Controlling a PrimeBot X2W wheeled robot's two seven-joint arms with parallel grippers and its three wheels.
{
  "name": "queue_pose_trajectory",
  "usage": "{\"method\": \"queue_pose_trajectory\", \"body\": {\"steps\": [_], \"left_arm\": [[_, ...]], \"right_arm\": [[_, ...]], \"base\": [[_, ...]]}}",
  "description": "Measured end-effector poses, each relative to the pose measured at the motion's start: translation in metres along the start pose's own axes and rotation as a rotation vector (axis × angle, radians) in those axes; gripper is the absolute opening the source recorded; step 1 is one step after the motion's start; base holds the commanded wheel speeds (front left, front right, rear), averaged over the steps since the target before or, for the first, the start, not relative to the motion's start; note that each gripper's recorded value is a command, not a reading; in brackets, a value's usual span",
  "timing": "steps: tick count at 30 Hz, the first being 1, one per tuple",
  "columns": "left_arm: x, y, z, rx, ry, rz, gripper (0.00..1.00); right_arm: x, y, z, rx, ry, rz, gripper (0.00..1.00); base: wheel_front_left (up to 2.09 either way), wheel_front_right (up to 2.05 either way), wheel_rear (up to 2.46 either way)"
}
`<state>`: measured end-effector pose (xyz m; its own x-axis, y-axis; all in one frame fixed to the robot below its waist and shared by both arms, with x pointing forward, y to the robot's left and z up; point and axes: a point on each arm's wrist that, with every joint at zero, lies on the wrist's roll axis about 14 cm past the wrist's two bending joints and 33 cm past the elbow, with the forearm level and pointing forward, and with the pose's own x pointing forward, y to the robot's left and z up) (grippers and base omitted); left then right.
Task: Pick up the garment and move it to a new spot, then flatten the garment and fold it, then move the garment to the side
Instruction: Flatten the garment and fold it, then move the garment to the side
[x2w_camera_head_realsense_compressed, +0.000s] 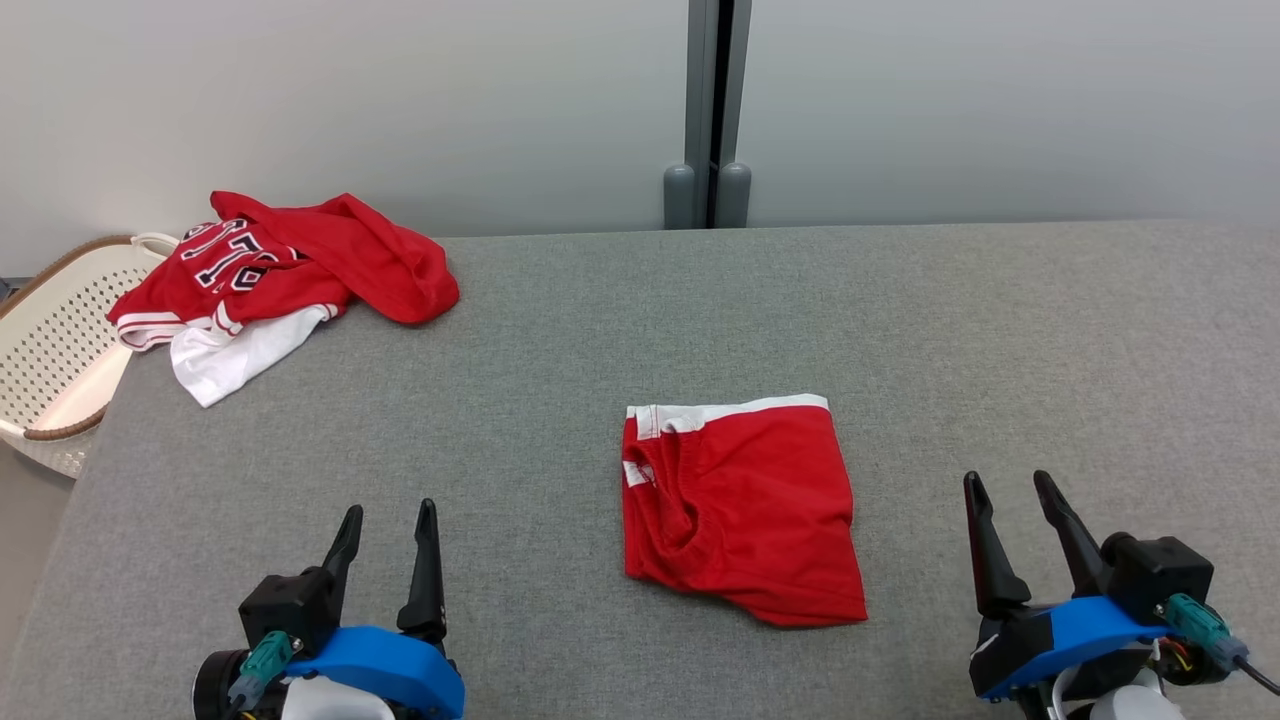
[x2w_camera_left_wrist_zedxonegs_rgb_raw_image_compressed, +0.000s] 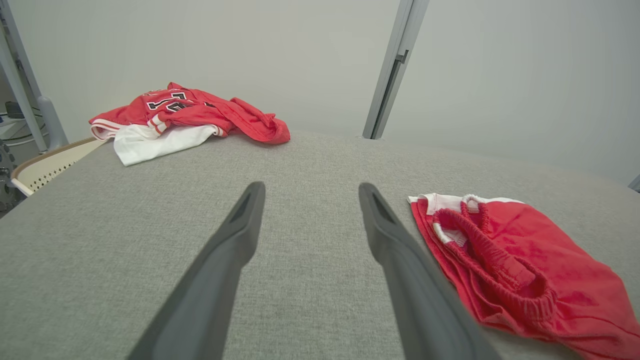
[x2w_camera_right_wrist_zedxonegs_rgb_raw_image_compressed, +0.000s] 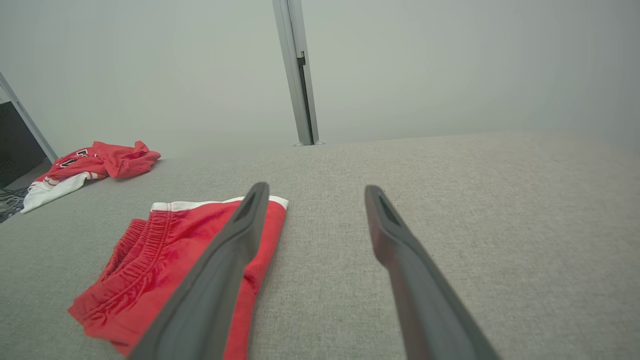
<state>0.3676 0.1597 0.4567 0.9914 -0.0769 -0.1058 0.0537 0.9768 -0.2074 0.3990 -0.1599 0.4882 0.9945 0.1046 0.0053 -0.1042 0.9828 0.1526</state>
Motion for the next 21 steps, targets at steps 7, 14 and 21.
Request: {"method": "queue_pose_trajectory", "body": {"steps": [7, 14, 21], "left_arm": [[0.000, 0.001, -0.003, 0.000, 0.008, 0.001, 1.00], [0.000, 0.003, -0.006, -0.001, 0.017, 0.006, 1.00], [0.005, 0.007, -0.005, -0.003, 0.017, 0.021, 1.00]], "right_arm": [[0.000, 0.000, -0.007, 0.006, 0.022, 0.000, 1.00], [0.002, 0.000, -0.017, 0.001, 0.063, -0.001, 1.00], [0.027, 0.007, -0.023, 0.008, 0.151, 0.019, 1.00]], "base": [[0.00, 0.00, 0.00], [0.00, 0.00, 0.00], [0.00, 0.00, 0.00]]}}
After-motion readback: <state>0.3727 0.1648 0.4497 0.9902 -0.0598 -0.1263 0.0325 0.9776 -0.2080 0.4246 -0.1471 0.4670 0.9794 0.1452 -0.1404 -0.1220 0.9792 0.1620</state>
